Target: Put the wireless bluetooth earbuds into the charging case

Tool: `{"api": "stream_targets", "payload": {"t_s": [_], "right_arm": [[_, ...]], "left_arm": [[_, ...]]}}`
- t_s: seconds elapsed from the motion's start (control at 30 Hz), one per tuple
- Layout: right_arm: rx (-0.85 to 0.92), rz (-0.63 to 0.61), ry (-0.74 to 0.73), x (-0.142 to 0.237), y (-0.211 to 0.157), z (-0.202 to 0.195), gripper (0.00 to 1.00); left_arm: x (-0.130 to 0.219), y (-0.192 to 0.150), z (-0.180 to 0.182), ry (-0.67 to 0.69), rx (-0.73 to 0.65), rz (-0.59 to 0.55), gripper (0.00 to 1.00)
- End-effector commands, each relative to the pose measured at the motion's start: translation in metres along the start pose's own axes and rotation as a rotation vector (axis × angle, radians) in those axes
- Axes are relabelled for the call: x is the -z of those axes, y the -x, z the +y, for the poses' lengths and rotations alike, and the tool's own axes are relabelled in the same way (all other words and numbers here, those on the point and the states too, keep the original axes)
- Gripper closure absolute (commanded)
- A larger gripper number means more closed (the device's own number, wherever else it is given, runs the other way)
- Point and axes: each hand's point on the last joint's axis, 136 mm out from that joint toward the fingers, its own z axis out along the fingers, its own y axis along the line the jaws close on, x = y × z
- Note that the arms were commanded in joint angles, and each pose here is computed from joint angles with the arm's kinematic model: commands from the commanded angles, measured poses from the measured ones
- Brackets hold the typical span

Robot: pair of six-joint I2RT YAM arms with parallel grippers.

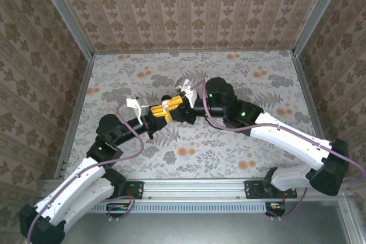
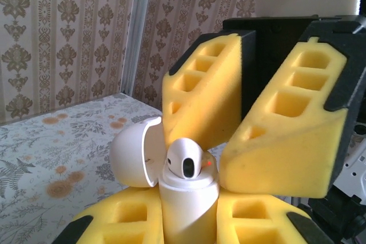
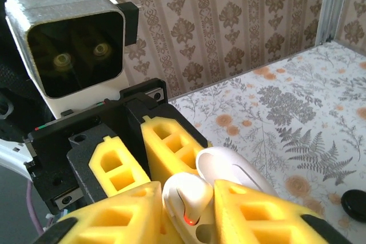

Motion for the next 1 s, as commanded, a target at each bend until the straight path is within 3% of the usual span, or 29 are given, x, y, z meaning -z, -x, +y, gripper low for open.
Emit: {"api": "stream_targets", "payload": {"t_s": [0.0,0.2,0.53,0.73,0.97], "right_arm": [[-0.043,0.047,0.055,-0.002,-0.006,0.012,0.65],[-0.075,0.015,0.014,0.006,0.011,0.009,0.54],[-0.188,-0.007,-0.176,0.040,0.034,-0.032,0.47],[-0.410,0.095,-0.372,0.052,-0.010,-0.102,0.44],[-0.640,0.367,-0.468,0.045,-0.113,-0.167,0.51]], "left_arm": [[0.002,0.017,-0.002,0.004,-0.044,-0.061,1.00],[0.002,0.014,-0.001,0.011,-0.050,-0.051,1.00],[0.003,0.005,0.004,0.033,-0.055,-0.031,1.00],[0.002,-0.001,0.007,0.043,-0.056,-0.013,1.00],[0.001,-0.011,0.012,0.058,-0.051,0.018,1.00]]}}
